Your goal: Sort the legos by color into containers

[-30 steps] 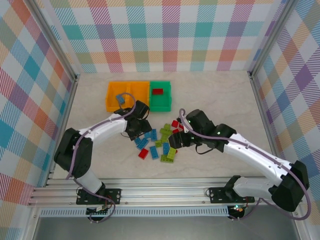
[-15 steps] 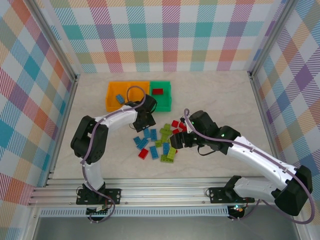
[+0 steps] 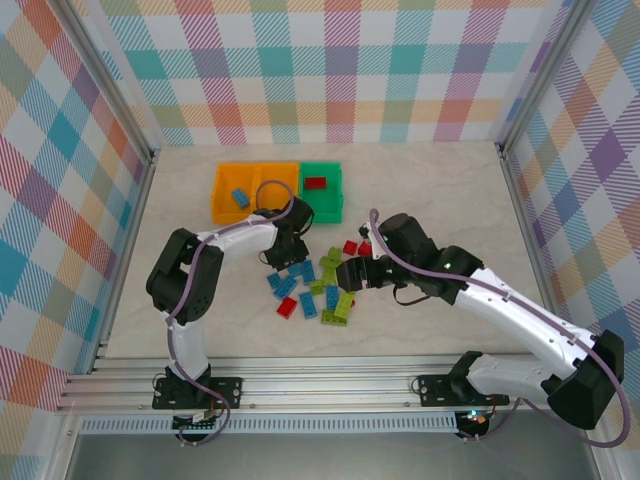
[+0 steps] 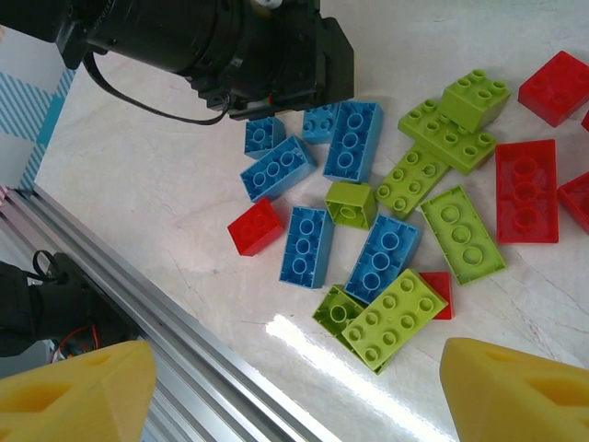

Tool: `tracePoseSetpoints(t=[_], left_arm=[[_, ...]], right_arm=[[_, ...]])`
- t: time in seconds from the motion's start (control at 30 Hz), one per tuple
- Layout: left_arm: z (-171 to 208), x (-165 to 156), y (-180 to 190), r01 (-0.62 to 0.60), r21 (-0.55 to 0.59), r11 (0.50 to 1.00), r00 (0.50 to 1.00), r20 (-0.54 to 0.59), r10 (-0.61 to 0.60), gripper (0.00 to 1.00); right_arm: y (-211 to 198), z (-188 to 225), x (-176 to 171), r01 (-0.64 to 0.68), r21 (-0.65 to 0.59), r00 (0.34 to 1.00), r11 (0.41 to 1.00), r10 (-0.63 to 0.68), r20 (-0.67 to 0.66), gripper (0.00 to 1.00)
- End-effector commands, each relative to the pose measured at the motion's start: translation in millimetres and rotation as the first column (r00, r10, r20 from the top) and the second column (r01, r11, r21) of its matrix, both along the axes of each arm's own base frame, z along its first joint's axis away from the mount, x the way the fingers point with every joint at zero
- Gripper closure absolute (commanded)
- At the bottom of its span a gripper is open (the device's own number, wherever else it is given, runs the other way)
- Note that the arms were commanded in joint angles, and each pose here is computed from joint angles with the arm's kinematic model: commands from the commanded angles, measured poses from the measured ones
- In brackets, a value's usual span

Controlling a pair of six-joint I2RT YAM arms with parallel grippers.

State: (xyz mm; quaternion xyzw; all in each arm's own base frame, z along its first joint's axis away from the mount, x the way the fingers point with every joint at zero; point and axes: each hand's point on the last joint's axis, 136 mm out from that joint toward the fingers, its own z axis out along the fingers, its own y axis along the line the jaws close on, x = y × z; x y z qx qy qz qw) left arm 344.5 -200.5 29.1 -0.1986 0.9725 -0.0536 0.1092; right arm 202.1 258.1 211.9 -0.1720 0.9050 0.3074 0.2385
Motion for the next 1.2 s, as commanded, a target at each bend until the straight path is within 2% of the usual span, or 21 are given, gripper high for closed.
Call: tracePoseSetpoints(t=[0.0,0.17,0.3,0.4,0.57,0.67,0.8,0.9,1.0,1.17], left_arm=[[23,6,11,0.015,0.004,1.000,0.999,0.043,-0.015,0.74],[97,39,44,0.023,0.028,0.999,0.972,0.235,-0.029,0.77],[155,75,84,-0.012,0.166,0.986,0.918,0.393,-0.055,0.77],[173,102,113,-0.058,0.235,0.970,0.900,0.434,-0.051,0.76],[158,149,149,-0.141,0.208,0.968,0.897,0.441,0.035,0.75],[139,172,169,-0.182,0.233,0.955,0.909,0.410,0.073,0.75],[114,194,173,-0.171,0.192,0.966,0.923,0.374,0.089,0.72],[105,200,173,-0.167,0.189,0.968,0.927,0.364,0.089,0.56],[111,197,175,-0.177,0.193,0.965,0.925,0.368,0.096,0.54],[152,182,175,-0.189,0.152,0.970,0.892,0.441,0.105,0.47]], right_arm=[[5,16,0,0.009,0.043,1.000,0.999,-0.009,-0.001,0.18],[5,28,1,0.022,0.074,1.000,0.997,-0.023,0.018,0.17],[7,27,5,0.029,0.082,0.999,0.996,-0.031,0.026,0.14],[9,24,8,0.046,0.081,0.999,0.996,-0.047,0.016,0.14],[8,26,8,0.047,0.090,0.999,0.995,-0.048,0.018,0.12],[4,31,5,0.053,0.101,0.998,0.993,-0.056,0.032,0.11],[-4,32,2,0.067,0.093,0.996,0.993,-0.071,0.045,0.10],[-10,31,0,0.085,0.087,0.995,0.993,-0.089,0.044,0.10],[-14,28,0,0.100,0.084,0.994,0.991,-0.104,0.043,0.10],[-27,11,11,0.197,0.007,0.980,0.980,-0.197,0.035,0.09]])
